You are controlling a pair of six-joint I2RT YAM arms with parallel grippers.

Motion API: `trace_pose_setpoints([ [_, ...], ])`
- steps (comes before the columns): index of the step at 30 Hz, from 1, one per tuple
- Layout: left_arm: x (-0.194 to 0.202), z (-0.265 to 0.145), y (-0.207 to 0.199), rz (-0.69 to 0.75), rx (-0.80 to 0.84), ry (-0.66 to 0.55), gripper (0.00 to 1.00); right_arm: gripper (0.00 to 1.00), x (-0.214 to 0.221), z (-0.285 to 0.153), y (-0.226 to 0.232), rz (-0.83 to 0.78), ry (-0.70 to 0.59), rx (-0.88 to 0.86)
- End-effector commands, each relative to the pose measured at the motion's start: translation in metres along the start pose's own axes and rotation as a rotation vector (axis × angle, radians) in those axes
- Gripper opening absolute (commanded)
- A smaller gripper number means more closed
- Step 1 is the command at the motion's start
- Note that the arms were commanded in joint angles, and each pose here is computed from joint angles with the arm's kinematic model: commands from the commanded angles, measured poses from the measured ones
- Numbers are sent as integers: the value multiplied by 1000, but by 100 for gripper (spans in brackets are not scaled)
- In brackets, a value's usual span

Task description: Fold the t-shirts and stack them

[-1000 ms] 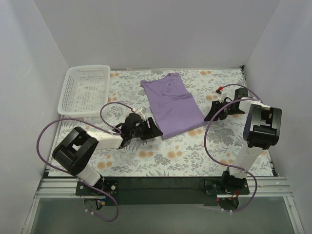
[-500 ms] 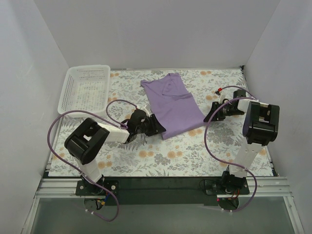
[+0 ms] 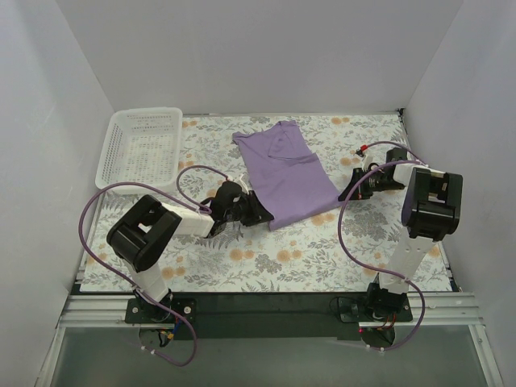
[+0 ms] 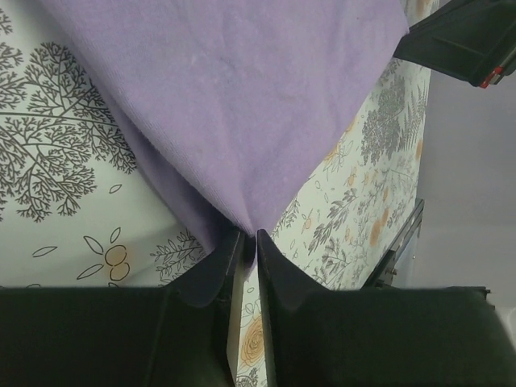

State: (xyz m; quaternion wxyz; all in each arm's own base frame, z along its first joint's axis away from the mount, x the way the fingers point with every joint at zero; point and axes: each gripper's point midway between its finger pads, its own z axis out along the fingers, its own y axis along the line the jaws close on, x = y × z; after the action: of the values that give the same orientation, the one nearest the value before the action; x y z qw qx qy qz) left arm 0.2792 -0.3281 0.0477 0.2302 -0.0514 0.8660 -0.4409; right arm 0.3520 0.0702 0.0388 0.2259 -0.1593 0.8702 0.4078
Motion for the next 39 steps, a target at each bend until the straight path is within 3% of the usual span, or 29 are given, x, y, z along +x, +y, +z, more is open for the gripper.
trace_pose_setpoints([
  [1, 10, -4, -8, 8, 39, 27, 9, 2, -9, -9, 5, -19, -18, -11],
  [5, 18, -10, -8, 1, 49, 38, 0, 1, -4, -18, 2, -6, -28, -5],
  [20, 47, -25, -13, -11, 95, 84, 0, 1, 44, -37, 18, -50, 62, -20],
  [25, 62, -28, -12, -5, 92, 113, 0, 1, 79, -40, 27, -74, 124, 6],
  [31, 74, -42, -14, 4, 93, 111, 0, 1, 90, -54, 29, -133, 153, 81],
  [39, 87, -55, -3, -4, 71, 112, 8, 1, 103, -59, 34, -153, 202, 77],
])
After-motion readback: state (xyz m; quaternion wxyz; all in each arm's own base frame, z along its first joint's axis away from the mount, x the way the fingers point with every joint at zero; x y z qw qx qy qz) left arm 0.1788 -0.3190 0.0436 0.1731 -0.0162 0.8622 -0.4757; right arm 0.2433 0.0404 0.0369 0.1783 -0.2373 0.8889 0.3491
